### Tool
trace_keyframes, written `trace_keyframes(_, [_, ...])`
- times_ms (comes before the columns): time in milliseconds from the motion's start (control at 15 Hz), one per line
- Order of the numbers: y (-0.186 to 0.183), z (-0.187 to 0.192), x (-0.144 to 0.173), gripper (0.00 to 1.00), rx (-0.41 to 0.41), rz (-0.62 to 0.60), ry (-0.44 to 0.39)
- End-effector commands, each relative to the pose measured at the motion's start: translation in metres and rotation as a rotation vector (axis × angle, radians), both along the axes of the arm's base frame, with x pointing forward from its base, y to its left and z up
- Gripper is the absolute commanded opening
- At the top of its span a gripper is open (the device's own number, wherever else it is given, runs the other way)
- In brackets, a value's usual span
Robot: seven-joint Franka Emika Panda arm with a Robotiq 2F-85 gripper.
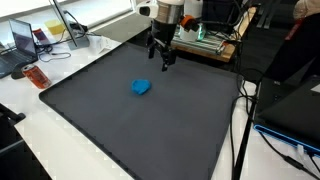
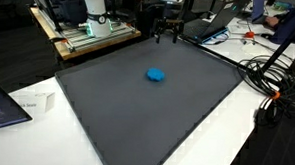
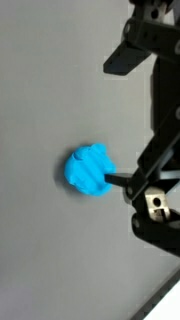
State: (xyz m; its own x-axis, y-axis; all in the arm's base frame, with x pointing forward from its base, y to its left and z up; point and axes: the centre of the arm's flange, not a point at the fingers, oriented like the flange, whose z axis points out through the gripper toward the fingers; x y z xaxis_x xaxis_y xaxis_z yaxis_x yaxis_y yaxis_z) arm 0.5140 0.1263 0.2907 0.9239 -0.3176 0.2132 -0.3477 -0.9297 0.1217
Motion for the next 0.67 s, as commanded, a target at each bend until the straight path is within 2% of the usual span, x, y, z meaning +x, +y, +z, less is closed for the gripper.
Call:
trace_keyframes(0, [-0.028,0.012,-0.033,1.0,0.038,0.091,-0.027])
trace_keyframes(600, [-0.089,0.021,-0.063,1.0,0.184,0.344,0.054])
